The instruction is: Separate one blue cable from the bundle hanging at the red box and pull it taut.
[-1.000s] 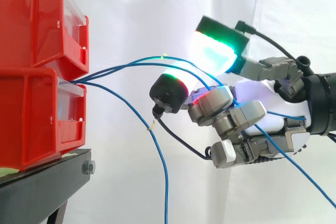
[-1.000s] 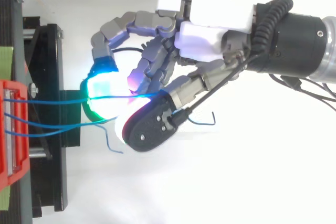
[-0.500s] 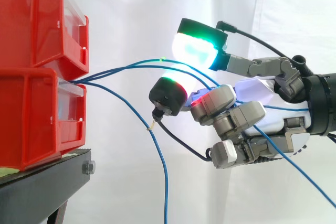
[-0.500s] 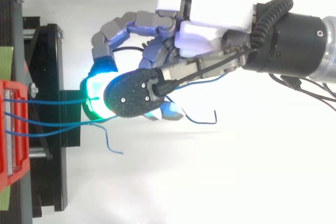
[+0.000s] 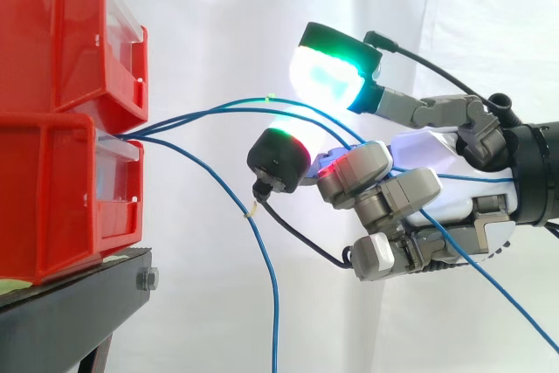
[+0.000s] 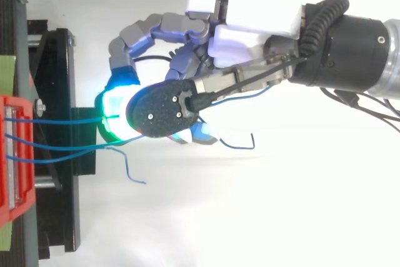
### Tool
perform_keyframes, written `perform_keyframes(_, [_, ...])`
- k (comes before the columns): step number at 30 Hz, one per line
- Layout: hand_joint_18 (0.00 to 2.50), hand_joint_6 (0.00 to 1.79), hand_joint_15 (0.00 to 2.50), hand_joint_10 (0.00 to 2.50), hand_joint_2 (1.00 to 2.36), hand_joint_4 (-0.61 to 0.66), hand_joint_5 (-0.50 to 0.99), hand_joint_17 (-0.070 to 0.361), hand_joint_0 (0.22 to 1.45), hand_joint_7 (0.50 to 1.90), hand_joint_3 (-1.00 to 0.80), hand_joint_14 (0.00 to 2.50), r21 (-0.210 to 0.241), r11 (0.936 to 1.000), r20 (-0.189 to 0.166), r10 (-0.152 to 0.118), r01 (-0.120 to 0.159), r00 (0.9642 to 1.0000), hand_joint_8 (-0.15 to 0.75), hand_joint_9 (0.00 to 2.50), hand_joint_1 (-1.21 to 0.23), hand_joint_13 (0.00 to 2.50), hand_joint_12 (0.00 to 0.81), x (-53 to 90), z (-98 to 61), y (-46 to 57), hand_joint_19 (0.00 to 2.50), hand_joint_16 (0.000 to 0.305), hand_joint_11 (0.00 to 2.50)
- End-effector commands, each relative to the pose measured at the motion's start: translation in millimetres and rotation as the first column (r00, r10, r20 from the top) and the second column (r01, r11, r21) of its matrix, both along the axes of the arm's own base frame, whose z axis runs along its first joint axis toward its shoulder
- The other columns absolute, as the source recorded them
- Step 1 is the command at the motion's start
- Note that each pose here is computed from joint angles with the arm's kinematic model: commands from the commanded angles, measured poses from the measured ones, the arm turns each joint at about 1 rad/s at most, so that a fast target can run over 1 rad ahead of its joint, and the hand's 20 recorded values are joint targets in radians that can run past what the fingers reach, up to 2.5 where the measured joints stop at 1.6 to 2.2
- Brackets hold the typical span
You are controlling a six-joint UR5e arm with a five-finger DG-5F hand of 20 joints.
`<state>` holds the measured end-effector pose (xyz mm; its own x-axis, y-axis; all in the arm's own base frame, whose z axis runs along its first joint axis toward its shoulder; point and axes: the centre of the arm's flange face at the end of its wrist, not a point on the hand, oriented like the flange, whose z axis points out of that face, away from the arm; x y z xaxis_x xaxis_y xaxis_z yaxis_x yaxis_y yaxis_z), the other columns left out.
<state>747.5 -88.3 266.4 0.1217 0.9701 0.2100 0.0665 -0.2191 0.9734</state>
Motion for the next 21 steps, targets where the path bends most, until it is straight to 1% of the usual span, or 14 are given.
perform_keyframes(1, [0.96,0.76,1.50,0.02,1.00,0.08,-0.17,0.132,0.50,1.13,-0.50,0.01,0.000,1.0000,0.001,0.000,0.000,1.0000,0.298,1.18,-0.60,1.33,0.388,-0.1,0.7,0.0,0.79,0.059,1.39])
perform_keyframes(4, [0.96,0.76,1.50,0.02,1.00,0.08,-0.17,0.131,0.50,1.13,-0.50,0.01,0.000,1.0000,-0.001,0.000,0.000,1.0000,0.294,1.18,-0.64,1.33,0.385,0.0,-0.4,0.0,0.79,0.058,1.40])
perform_keyframes(6, [0.94,0.75,1.50,0.02,1.00,0.07,-0.16,0.127,0.54,1.16,-0.50,0.02,0.000,1.0000,-0.002,0.002,-0.002,1.0000,0.282,1.17,-0.68,1.32,0.371,-0.2,-1.1,1.1,0.79,0.056,1.39])
perform_keyframes(7, [0.93,0.76,1.50,0.02,1.00,0.05,-0.17,0.125,0.55,1.18,-0.50,0.02,0.000,1.0000,-0.001,0.000,0.000,1.0000,0.281,1.17,-0.70,1.32,0.370,0.0,-0.4,0.0,0.80,0.056,1.40])
perform_keyframes(8, [0.93,0.77,1.51,0.02,1.00,0.05,-0.17,0.123,0.56,1.18,-0.46,0.02,0.000,1.0000,-0.001,0.002,-0.002,1.0000,0.276,1.17,-0.72,1.31,0.359,0.2,-0.4,1.2,0.80,0.055,1.40])
perform_keyframes(10, [0.92,0.80,1.51,0.02,1.01,0.03,-0.17,0.120,0.60,1.19,-0.36,0.02,0.000,1.0000,-0.001,0.002,-0.002,1.0000,0.269,1.17,-0.75,1.31,0.358,0.1,-0.4,0.2,0.81,0.053,1.42])
perform_keyframes(12, [0.92,0.82,1.51,0.02,1.01,0.00,-0.18,0.119,0.60,1.19,-0.29,0.02,0.000,1.0000,-0.001,0.003,-0.003,1.0000,0.270,1.17,-0.75,1.31,0.359,0.2,-0.4,1.3,0.80,0.053,1.42])
perform_keyframes(14, [0.92,0.84,1.50,0.02,1.02,-0.05,-0.18,0.119,0.59,1.21,-0.19,0.02,0.000,1.0000,-0.001,0.002,-0.002,1.0000,0.266,1.18,-0.75,1.31,0.357,0.1,-0.4,0.2,0.80,0.053,1.42])
perform_keyframes(15, [0.93,0.84,1.50,0.02,1.02,-0.07,-0.17,0.122,0.58,1.21,-0.15,0.02,0.000,1.0000,-0.001,0.002,-0.002,1.0000,0.276,1.18,-0.75,1.32,0.372,0.1,-0.4,0.2,0.79,0.054,1.41])
perform_keyframes(19, [0.98,0.85,1.47,0.01,1.02,-0.11,-0.16,0.132,0.58,1.21,-0.06,0.02,0.000,1.0000,-0.002,0.003,-0.003,1.0000,0.289,1.22,-0.76,1.33,0.406,-0.1,-1.1,1.3,0.76,0.059,1.40])
perform_keyframes(20, [0.98,0.86,1.45,0.02,1.02,-0.12,-0.16,0.133,0.58,1.21,-0.06,0.02,0.000,1.0000,-0.002,0.002,-0.002,1.0000,0.289,1.22,-0.76,1.33,0.408,-0.3,-1.1,0.1,0.76,0.059,1.40])
perform_keyframes(21, [0.98,0.86,1.44,0.01,1.02,-0.13,-0.16,0.133,0.58,1.21,-0.05,0.02,0.000,1.0000,-0.002,0.003,-0.003,1.0000,0.290,1.22,-0.76,1.31,0.408,-0.1,-1.1,1.3,0.76,0.059,1.40])
